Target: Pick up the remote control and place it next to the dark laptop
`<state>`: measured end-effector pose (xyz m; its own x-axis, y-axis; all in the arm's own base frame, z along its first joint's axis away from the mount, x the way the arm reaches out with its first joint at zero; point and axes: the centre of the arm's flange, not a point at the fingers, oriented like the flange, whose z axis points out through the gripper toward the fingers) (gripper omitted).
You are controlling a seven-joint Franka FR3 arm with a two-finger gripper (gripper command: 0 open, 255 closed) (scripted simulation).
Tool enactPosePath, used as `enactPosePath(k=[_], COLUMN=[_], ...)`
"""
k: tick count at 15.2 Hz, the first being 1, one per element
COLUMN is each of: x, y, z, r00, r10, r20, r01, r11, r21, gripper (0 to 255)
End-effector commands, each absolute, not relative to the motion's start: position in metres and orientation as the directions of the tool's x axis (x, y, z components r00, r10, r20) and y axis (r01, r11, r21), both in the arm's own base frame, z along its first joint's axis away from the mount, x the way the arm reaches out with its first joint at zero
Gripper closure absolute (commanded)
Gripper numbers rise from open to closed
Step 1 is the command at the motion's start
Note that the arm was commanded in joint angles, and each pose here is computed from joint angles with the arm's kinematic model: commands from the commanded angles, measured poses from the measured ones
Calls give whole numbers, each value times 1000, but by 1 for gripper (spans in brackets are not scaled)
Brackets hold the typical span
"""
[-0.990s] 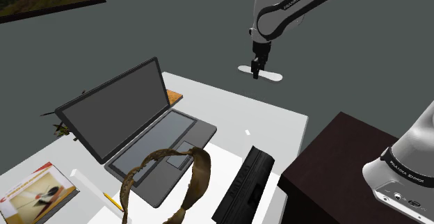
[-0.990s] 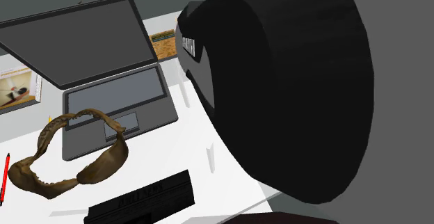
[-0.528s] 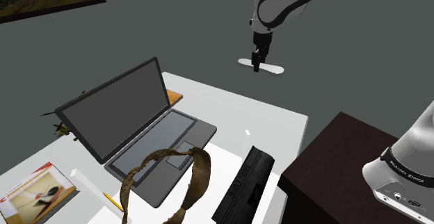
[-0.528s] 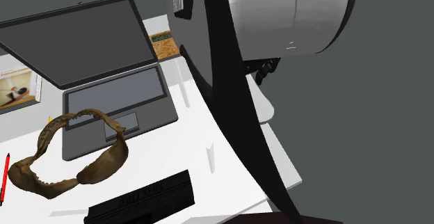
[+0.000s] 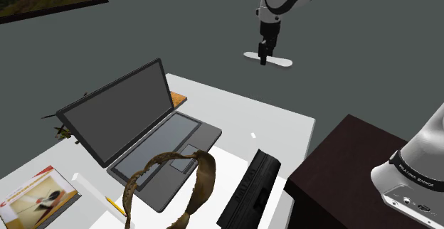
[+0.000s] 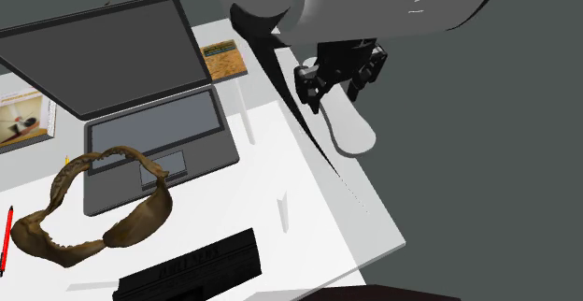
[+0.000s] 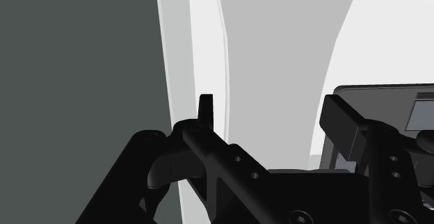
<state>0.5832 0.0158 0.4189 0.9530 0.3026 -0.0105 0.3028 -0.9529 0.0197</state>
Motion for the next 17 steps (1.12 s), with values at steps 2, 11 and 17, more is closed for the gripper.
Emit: enactPosePath(k=[2, 11, 17], x=[582, 582, 580], y=[17, 17, 30], z=[436, 484, 509], r00=[953, 953, 953], r10=[303, 303, 303], r20=[-11, -11, -11], r01=[303, 303, 303], r11=[-953, -953, -953], r21=[20, 20, 20], gripper=[255, 255, 255])
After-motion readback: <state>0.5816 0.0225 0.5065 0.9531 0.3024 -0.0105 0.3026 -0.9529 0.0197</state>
